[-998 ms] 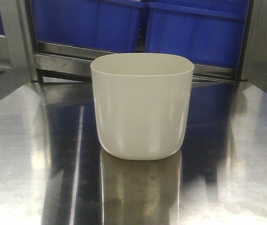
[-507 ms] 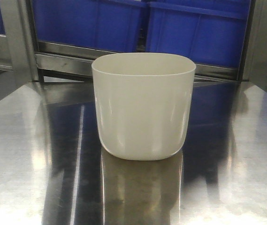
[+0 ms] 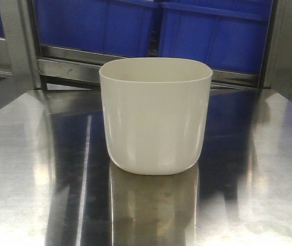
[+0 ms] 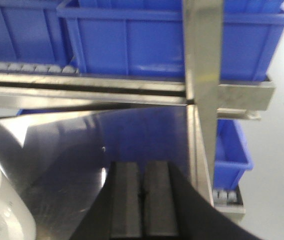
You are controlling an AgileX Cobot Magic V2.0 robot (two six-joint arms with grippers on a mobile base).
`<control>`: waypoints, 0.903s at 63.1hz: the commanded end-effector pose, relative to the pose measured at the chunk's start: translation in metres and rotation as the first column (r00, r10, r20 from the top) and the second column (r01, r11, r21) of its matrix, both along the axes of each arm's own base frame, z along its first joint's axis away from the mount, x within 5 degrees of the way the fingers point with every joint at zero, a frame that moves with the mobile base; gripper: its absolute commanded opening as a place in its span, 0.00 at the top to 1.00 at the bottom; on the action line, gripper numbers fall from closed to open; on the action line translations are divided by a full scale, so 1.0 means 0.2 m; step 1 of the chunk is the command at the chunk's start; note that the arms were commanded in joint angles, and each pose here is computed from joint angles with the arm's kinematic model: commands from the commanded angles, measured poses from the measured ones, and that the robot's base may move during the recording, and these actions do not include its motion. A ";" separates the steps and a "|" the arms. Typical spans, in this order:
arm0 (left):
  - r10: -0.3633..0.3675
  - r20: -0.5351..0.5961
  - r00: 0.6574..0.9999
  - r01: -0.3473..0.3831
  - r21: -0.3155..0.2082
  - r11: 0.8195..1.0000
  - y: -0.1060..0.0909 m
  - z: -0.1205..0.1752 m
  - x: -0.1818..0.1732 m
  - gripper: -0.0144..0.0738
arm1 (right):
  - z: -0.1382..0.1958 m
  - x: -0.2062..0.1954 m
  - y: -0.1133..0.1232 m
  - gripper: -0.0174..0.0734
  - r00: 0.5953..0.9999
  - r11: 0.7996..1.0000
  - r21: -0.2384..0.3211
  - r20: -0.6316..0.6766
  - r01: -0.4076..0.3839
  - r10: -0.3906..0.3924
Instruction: Move white bin to right shelf second layer
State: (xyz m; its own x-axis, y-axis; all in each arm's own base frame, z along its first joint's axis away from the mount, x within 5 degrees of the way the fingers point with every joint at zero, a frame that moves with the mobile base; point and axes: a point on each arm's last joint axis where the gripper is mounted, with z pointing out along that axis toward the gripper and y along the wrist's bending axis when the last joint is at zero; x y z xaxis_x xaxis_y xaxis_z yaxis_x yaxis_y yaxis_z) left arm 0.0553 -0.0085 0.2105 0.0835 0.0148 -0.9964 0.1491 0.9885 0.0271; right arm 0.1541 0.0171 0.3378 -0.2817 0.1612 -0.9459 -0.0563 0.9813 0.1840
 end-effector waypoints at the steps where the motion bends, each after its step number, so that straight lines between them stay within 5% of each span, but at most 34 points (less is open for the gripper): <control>1: 0.003 0.063 0.998 -0.002 -0.023 1.000 0.00 -0.01 0.00 0.74 | 0.16 0.11 0.04 0.75 0.999 0.999 -0.007 -0.011 -0.033 0.032; 10: 0.003 0.063 0.998 -0.002 -0.023 1.000 0.00 -0.01 0.00 0.74 | 0.25 0.29 0.16 0.75 0.976 0.993 -0.027 -0.187 -0.115 0.108; 24: 0.003 0.063 0.998 -0.002 -0.023 1.000 0.00 -0.01 0.00 0.74 | 0.24 0.46 0.35 0.75 0.886 0.971 -0.052 -0.422 -0.235 0.192; 46: 0.003 0.063 0.998 -0.002 -0.023 1.000 0.00 -0.01 0.00 0.74 | 0.18 0.50 0.47 0.74 0.835 0.953 -0.021 -0.487 -0.303 0.255; 50: 0.003 0.063 0.998 -0.002 -0.023 1.000 0.00 -0.01 0.00 0.74 | 0.18 0.50 0.47 0.69 0.836 0.950 -0.029 -0.483 -0.311 0.259; 57: 0.003 0.063 0.998 -0.002 -0.023 1.000 0.00 -0.01 0.00 0.74 | 0.18 0.50 0.47 0.44 0.835 0.942 -0.047 -0.479 -0.332 0.270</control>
